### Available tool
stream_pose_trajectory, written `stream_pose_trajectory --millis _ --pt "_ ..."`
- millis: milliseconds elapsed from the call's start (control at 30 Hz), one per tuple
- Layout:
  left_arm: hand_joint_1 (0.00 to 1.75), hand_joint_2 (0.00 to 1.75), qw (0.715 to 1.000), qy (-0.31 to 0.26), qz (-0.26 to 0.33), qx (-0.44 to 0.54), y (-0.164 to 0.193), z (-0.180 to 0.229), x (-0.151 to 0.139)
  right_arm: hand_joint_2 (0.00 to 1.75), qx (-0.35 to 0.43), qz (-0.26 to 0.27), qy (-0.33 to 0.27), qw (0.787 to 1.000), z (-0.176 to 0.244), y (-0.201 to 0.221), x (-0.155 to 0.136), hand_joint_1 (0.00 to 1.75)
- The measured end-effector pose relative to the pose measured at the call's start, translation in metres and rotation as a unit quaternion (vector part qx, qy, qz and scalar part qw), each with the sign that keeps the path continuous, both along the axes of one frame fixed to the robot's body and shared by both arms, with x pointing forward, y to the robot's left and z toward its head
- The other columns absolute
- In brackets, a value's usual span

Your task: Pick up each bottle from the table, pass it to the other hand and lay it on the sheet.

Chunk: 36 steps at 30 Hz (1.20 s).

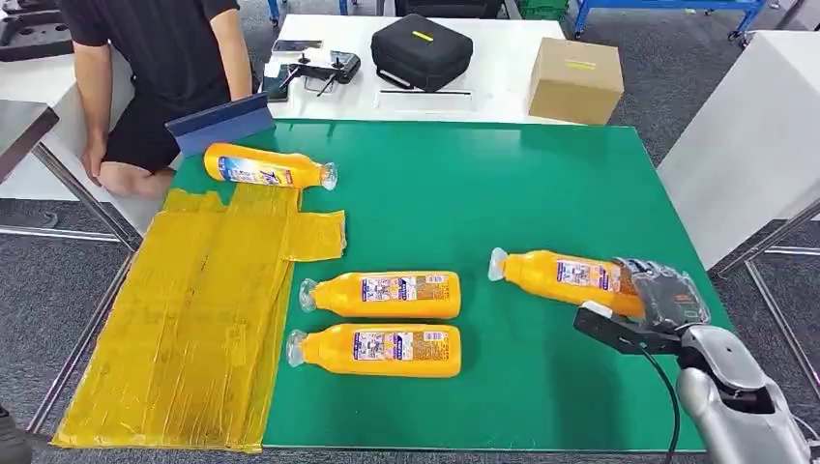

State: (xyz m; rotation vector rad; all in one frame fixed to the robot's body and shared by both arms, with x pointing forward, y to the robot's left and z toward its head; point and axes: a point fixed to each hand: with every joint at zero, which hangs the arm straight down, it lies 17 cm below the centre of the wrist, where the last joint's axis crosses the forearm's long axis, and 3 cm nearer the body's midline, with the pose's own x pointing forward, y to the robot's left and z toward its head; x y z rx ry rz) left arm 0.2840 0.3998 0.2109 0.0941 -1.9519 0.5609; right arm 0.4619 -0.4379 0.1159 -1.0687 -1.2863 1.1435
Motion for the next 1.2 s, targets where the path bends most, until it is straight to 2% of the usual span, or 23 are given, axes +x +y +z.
stream_pose_trajectory --millis 333,667,800,933,1200 --pt "0.0 0.0 1.0 -0.002 0.003 -0.002 -0.001 0.001 0.001 1.75 0.018 0.006 -0.043 0.999 0.035 -0.003 0.013 1.75" --pt "0.0 0.0 1.0 -0.004 0.008 -0.001 0.001 0.001 0.0 1.75 0.027 0.012 -0.053 0.998 0.042 -0.002 0.015 1.75" --pt "0.0 0.0 1.0 0.004 0.009 0.0 -0.002 -0.004 0.002 1.75 0.065 0.029 -0.094 0.993 0.06 0.006 0.016 1.75" --pt "0.0 0.0 1.0 0.018 -0.006 -0.015 -0.017 -0.017 0.017 1.75 0.124 0.052 -0.141 0.981 0.089 0.029 0.026 1.75" --pt "0.0 0.0 0.994 0.011 -0.08 -0.066 -0.071 -0.027 0.066 1.75 0.265 0.144 -0.222 0.927 0.161 0.127 0.046 1.75"
